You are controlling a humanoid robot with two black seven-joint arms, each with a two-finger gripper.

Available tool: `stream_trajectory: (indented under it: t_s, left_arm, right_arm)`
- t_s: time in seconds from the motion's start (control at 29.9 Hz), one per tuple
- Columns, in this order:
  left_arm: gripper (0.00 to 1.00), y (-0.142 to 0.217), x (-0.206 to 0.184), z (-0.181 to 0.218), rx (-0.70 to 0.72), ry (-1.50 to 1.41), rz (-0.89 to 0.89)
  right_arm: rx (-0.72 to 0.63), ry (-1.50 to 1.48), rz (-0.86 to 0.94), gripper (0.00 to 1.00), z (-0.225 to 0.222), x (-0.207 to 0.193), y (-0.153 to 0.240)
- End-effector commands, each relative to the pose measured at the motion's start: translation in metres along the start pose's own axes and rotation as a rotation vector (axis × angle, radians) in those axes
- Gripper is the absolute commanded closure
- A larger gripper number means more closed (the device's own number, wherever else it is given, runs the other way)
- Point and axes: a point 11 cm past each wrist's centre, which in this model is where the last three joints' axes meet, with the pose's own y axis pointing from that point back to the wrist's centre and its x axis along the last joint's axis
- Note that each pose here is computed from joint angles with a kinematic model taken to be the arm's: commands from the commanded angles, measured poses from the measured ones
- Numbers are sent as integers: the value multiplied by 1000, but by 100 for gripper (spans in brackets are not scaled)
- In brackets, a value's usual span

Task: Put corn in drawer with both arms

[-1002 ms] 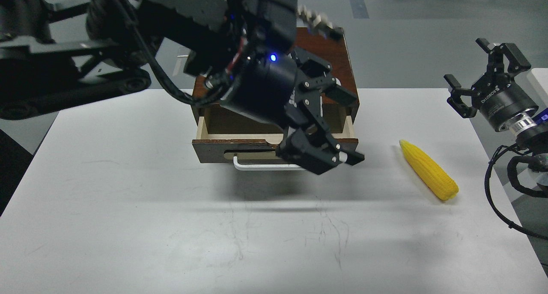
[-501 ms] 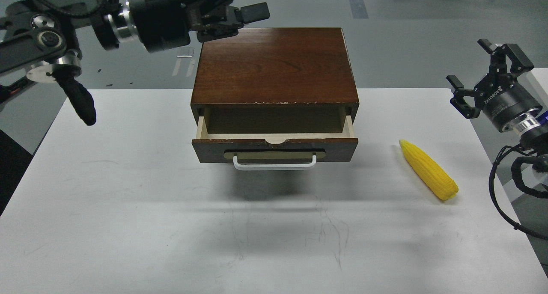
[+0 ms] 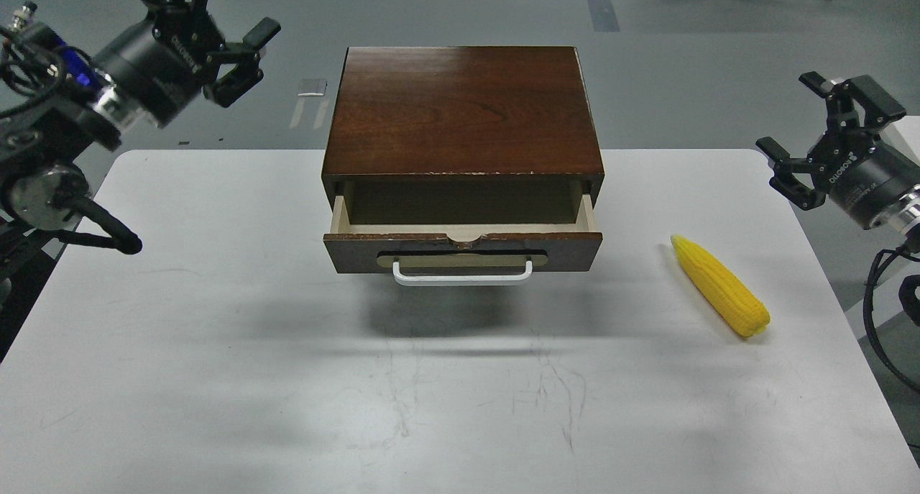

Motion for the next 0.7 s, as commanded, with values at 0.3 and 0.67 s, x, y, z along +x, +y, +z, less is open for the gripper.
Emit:
stream_trajectory:
  t_s: [0.3, 0.67]
  left_arm:
    - [2, 9, 2, -10, 21, 45, -15]
    - [2, 9, 0, -9, 18, 46, -25]
  right_arm:
    - [-340, 796, -360, 0, -11, -12, 13]
    - [-649, 1349, -706, 0, 55, -18, -7]
